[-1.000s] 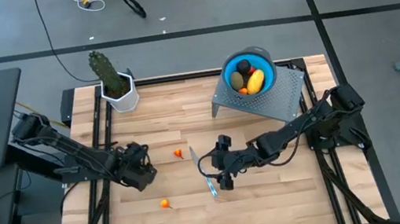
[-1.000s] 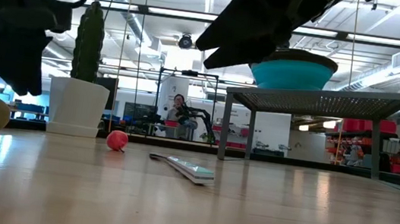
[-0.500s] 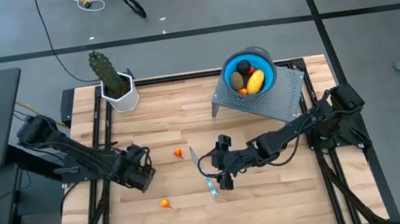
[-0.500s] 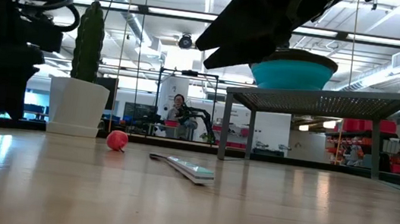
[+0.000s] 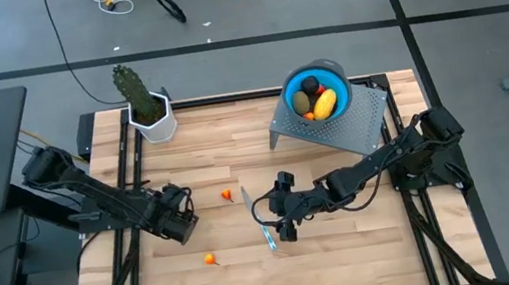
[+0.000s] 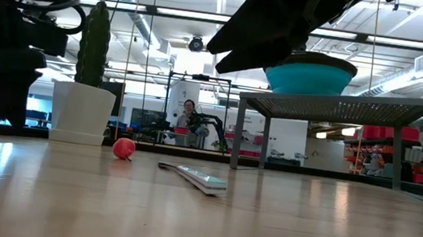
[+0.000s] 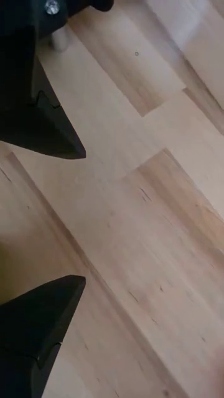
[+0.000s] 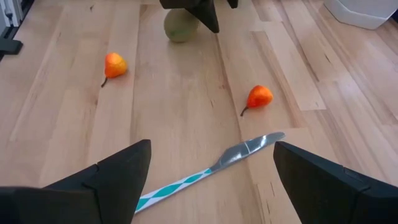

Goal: Pick & Place Fruit
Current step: Put the brown kiwi in the blue strainer bowl on the shelf

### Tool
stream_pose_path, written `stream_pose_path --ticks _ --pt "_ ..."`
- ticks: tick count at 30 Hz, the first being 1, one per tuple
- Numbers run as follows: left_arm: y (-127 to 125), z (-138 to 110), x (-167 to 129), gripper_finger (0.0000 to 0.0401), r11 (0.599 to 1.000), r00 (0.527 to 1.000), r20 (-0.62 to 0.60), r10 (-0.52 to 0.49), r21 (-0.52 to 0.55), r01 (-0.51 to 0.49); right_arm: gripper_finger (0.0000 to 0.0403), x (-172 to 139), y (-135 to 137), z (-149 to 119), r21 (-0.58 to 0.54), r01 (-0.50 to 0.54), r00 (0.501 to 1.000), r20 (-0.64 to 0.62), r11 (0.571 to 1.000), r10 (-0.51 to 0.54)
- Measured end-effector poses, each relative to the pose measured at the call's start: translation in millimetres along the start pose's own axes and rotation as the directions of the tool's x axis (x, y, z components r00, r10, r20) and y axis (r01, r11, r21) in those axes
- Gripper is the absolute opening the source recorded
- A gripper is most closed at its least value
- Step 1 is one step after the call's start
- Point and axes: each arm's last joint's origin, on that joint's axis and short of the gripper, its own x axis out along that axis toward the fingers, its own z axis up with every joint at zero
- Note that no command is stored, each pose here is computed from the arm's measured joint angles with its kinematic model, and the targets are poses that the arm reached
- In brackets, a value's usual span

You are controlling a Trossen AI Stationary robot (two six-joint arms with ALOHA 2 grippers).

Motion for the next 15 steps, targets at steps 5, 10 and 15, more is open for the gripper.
stream_pose_path --ticks 5,10,15 --pt "0.2 0.9 -0.3 0.0333 0.999 1.0 0.024 0.0 0.032 -0.001 0.035 0.0 0.0 0.0 0.0 0.0 1.0 0.0 1.0 0.0" --pt "-0.1 6.6 -6.1 0.0333 1.0 0.992 0.126 -0.012 0.03 0.008 0.035 0.0 0.0 0.0 0.0 0.0 1.0 0.0 1.0 0.0" --pt "-8.2 20.4 -25.6 0.0333 0.996 0.984 0.158 -0.083 0.031 0.079 0.035 0.0 -1.0 -3.7 -0.017 0.008 0.999 -0.037 1.0 -0.009"
